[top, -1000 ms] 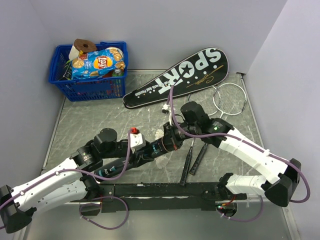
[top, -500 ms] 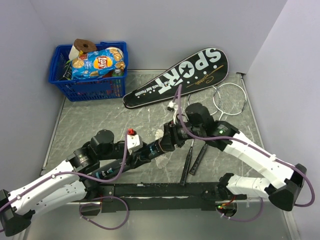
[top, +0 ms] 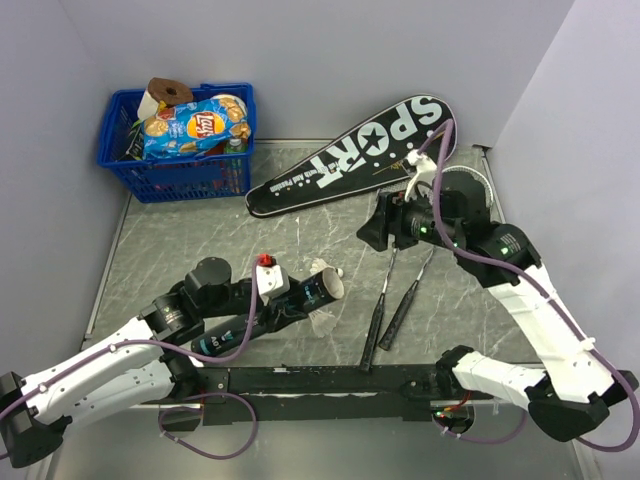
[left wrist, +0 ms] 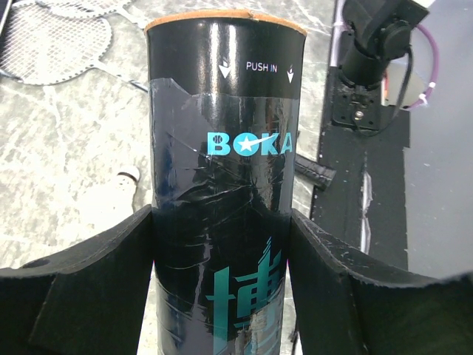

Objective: Pack up the badminton gear

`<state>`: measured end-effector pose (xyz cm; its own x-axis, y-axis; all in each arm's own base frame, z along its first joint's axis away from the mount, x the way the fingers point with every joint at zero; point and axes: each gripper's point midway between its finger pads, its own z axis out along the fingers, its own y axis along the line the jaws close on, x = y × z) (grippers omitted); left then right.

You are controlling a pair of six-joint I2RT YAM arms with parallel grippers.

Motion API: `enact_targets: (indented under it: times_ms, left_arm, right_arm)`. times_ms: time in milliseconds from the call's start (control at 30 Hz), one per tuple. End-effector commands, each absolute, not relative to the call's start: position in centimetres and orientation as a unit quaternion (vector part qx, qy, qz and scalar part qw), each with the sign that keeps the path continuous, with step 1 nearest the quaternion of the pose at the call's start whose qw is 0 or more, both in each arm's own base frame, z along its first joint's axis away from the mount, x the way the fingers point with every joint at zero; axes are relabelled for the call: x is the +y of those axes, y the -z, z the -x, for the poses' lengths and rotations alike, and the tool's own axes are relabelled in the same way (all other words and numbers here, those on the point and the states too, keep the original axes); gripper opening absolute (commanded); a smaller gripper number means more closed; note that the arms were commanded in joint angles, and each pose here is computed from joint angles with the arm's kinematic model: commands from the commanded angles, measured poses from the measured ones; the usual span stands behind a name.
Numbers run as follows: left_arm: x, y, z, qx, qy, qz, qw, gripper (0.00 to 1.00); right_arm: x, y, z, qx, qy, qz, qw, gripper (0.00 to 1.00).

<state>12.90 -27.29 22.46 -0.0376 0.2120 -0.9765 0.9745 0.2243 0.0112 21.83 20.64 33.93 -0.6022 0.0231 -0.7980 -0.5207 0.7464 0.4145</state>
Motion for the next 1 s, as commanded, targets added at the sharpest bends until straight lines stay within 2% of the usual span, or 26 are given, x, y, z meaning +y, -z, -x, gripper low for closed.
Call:
enact_targets:
  times_ms: [0,133,300,433,800,967]
  left_arm:
    - [-27.3,-25.0,-14.0,0.592,0.374,-0.471,0.536,0.01]
    - [-26.1,-25.3,-16.4,0.623,0.324,-0.429,0.569,0.01]
    - [-24.5,-26.4,-18.2,0.634,0.286,-0.383,0.608,0.01]
    - [-23.4,-27.2,-19.0,0.64,0.266,-0.353,0.628,0.01]
    - [-22.5,-28.7,-19.4,0.643,0.265,-0.318,0.645,0.01]
    - [-22.2,-29.8,-18.8,0.626,0.281,-0.309,0.659,0.01]
  right_arm:
    - [17.3,-28.4,-22.5,0.892,-0.225,0.107,0.378,0.73]
    - [18.1,-22.6,-21.5,0.916,-0.24,0.071,0.312,0.73]
    - [21.1,-18.9,-20.4,0.904,-0.333,-0.003,0.268,0.72]
    - [22.9,-15.2,-18.7,0.905,-0.361,-0.081,0.21,0.72]
    - [27.4,-13.0,-17.1,0.893,-0.382,-0.189,0.142,0.75]
    - [29.0,-12.6,-16.7,0.896,-0.376,-0.196,0.131,0.74]
